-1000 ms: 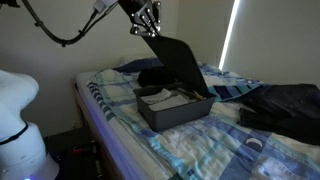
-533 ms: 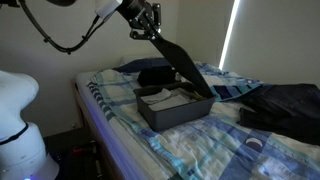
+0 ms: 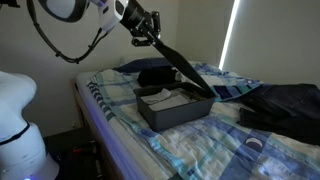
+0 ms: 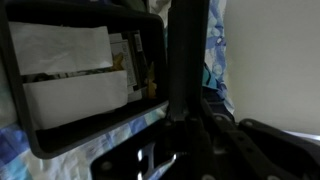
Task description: Cover the box with the lid
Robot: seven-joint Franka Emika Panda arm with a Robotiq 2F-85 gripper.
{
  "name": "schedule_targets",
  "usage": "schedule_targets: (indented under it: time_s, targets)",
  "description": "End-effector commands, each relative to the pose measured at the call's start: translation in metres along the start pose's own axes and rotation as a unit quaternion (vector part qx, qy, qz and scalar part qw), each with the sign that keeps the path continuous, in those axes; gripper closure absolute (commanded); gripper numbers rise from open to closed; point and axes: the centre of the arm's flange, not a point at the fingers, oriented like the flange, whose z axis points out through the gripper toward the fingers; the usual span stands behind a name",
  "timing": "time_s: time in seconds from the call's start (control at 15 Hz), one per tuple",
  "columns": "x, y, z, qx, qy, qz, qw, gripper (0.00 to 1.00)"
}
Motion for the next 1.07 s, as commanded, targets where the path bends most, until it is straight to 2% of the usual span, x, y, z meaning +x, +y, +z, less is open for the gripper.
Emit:
schedule_targets:
  time_s: [0.0,0.33,0.6,1.0]
  targets:
    - [-0.012,0.023,0.01,-0.01,-0.003,-0.002,0.9999,0.98]
    - [0.001,0.047,0.012,-0.069,0.013,-0.029,0.9971,0.98]
    - [0.018,0.062,0.009,-0.117,0.041,-0.063,0.9903,0.98]
    - [0.025,0.065,0.005,-0.156,0.052,-0.085,0.9828,0.98]
